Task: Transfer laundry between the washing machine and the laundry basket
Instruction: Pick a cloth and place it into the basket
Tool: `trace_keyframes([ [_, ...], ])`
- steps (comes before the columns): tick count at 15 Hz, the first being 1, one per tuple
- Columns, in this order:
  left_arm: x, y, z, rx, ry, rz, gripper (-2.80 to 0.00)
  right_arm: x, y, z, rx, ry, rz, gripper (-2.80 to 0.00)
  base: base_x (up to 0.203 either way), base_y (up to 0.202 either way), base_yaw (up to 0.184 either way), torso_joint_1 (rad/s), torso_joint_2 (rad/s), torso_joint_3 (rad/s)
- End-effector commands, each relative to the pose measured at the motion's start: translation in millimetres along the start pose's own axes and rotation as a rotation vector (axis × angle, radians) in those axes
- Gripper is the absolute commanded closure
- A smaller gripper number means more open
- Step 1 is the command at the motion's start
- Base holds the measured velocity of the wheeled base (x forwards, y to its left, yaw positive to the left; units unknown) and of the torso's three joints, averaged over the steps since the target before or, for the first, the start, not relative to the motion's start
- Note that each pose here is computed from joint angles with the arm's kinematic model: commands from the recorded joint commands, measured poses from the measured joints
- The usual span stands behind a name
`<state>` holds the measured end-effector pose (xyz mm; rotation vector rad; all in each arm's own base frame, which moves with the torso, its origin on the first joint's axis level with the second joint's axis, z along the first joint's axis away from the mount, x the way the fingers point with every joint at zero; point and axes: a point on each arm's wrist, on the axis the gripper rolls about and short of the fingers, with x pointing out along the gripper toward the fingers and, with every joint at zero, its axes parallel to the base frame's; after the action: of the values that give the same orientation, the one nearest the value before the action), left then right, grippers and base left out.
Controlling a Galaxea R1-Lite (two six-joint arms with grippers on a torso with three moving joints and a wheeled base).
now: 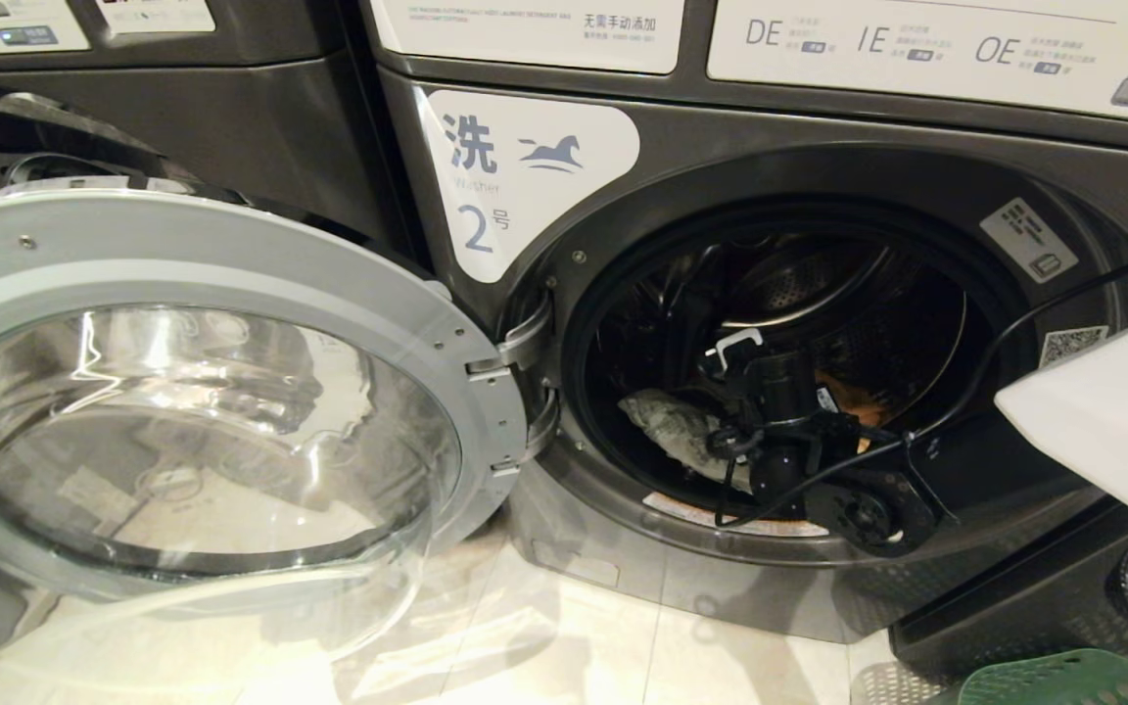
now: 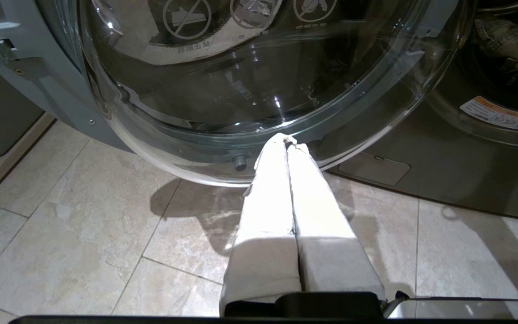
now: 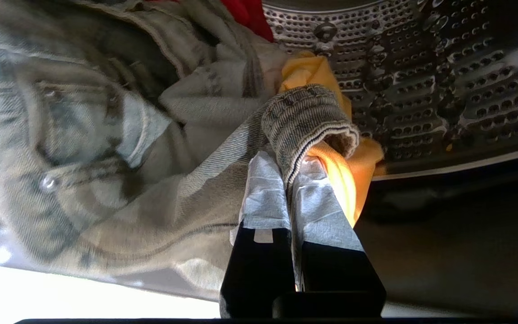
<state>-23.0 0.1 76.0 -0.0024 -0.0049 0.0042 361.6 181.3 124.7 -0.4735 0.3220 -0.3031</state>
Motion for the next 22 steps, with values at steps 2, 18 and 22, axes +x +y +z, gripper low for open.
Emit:
trace_keyframes([
  [2,0,0.0,0,-0.001,0.000,0.000,0.00,25,2,-3,-0.024,0.049,-0.017,0.00,0.000,0.000,0.000,0.000,0.00,0.000],
  [18,0,0.0,0,-0.001,0.001,0.000,0.00,-15,-1,12,-0.026,0.002,0.073,-2.80,0.000,0.000,0.000,0.000,0.00,0.000],
  [22,0,0.0,0,-0.002,0.002,0.000,0.00,-22,-7,-8,-0.076,0.049,0.077,-2.80,0.000,0.000,0.000,0.000,0.00,0.000],
])
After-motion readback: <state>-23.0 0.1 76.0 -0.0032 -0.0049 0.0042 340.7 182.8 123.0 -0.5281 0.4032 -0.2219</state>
